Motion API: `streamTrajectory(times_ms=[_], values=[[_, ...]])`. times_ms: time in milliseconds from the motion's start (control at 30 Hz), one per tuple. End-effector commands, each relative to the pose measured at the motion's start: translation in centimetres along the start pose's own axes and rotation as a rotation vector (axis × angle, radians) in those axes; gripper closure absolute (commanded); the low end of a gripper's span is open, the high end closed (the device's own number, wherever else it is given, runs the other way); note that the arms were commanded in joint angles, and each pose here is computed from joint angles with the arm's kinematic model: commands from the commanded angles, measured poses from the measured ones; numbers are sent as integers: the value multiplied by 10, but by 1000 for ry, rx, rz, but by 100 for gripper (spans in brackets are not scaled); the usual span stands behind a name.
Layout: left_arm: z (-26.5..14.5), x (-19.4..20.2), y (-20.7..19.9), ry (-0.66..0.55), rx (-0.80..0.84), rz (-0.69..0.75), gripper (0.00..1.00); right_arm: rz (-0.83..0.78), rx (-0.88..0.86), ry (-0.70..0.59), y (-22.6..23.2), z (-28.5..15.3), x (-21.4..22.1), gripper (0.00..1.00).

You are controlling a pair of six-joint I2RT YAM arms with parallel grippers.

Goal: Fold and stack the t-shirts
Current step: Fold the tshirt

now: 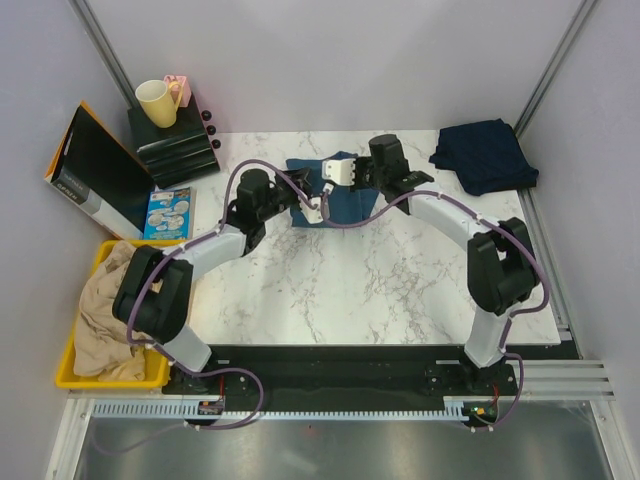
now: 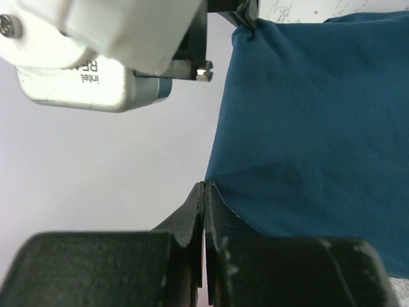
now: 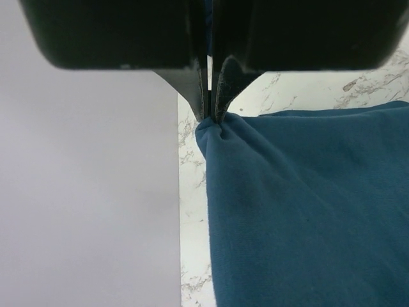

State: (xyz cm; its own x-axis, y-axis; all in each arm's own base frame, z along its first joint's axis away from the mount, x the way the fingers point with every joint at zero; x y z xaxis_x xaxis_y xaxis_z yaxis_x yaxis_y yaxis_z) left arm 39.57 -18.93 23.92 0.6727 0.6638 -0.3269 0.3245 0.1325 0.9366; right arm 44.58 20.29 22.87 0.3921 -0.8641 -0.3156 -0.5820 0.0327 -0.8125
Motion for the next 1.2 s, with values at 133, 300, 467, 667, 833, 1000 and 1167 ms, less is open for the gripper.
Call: streamTrajectory(times_ms=[133,300,467,667,833,1000,1167], values=[[33,29,30,10,-188,63,98,21,114,31,-24,33,10,100],[54,65,25,84,-243,97,61,61,223,88,-31,57,28,62],[84,113,23,225,-458,210,1,138,405,198,-40,90,52,24],[72,111,47,257,-525,179,1,158,394,224,-34,80,57,18],[59,96,44,188,-508,172,1,188,345,236,-30,55,53,21],[61,96,45,190,-531,181,1,291,198,250,-12,46,53,24],[52,89,73,270,-589,148,1,580,-173,86,-10,50,46,26]])
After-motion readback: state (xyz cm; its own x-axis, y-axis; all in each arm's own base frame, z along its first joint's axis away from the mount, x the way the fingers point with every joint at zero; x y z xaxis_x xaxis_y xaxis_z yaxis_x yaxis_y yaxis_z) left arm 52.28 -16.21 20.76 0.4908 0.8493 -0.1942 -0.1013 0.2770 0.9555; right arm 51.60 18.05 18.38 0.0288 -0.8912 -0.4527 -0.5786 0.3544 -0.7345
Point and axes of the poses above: each gripper's point midway between its finger pads, its own z axis out along the fingers, its own y axis along the line the jaws close on, x = y × z, the point moved 7 cm from there along -z, back along the fingers, and after that the axes turned 2 degrees about -z, right-handed, at the moved point
